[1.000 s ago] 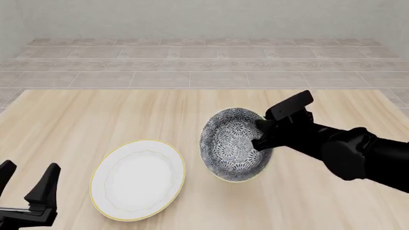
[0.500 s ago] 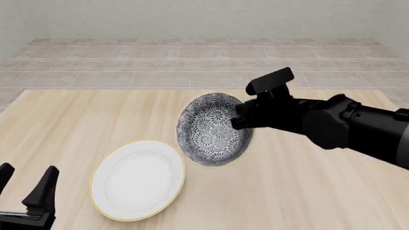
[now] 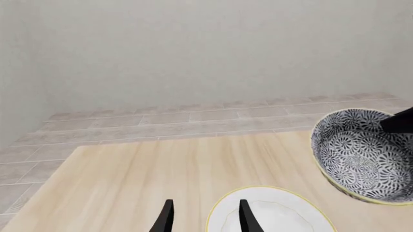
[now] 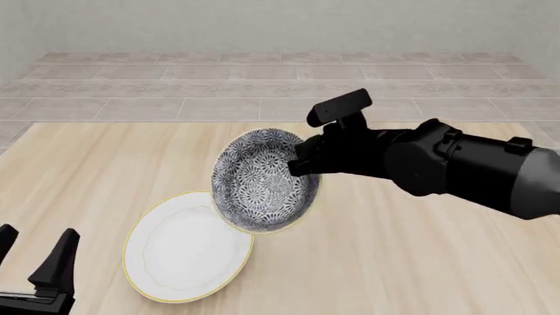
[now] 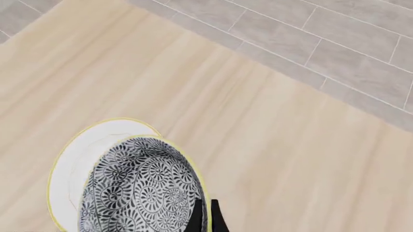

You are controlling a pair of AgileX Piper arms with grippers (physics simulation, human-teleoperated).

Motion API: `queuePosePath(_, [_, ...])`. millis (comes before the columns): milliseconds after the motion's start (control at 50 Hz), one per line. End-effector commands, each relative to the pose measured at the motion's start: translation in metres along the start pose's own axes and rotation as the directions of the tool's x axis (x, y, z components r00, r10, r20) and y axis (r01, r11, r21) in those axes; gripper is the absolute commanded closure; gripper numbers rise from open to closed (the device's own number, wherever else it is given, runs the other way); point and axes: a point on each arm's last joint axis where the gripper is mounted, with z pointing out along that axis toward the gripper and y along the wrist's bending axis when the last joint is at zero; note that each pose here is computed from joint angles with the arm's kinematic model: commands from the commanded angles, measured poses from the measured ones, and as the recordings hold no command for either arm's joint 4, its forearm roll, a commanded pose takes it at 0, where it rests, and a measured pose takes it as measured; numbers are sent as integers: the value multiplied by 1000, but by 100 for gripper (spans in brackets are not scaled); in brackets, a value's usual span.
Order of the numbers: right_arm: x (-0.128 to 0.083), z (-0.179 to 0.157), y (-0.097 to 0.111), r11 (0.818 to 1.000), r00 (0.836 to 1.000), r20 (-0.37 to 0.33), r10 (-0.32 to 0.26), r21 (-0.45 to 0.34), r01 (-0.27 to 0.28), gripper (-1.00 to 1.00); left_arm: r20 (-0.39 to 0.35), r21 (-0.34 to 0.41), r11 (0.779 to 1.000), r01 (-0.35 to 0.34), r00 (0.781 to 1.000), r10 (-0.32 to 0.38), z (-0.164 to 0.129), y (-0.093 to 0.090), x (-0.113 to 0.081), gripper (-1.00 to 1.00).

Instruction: Put the bowl on the plate.

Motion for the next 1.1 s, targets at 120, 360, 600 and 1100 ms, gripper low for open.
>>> queuePosePath(120, [-13,10,26,998,1000,0,17,-65,-17,100,0,-1,1000,-1,1000,1,1,0,-1,-100])
queuePosePath(360, [-16,21,37,996,1000,-8,17,-86,-18,100,2,-2,1000,-3,1000,3,2,0,-1,-100])
queuePosePath(600, [-20,34,47,994,1000,-22,19,-103,-21,100,6,-6,1000,-5,1000,5,2,0,-1,-100])
queuePosePath(1100, [-22,53,75,988,999,-46,15,-152,-22,100,9,-10,1000,-7,1000,7,-1,1,-2,-100])
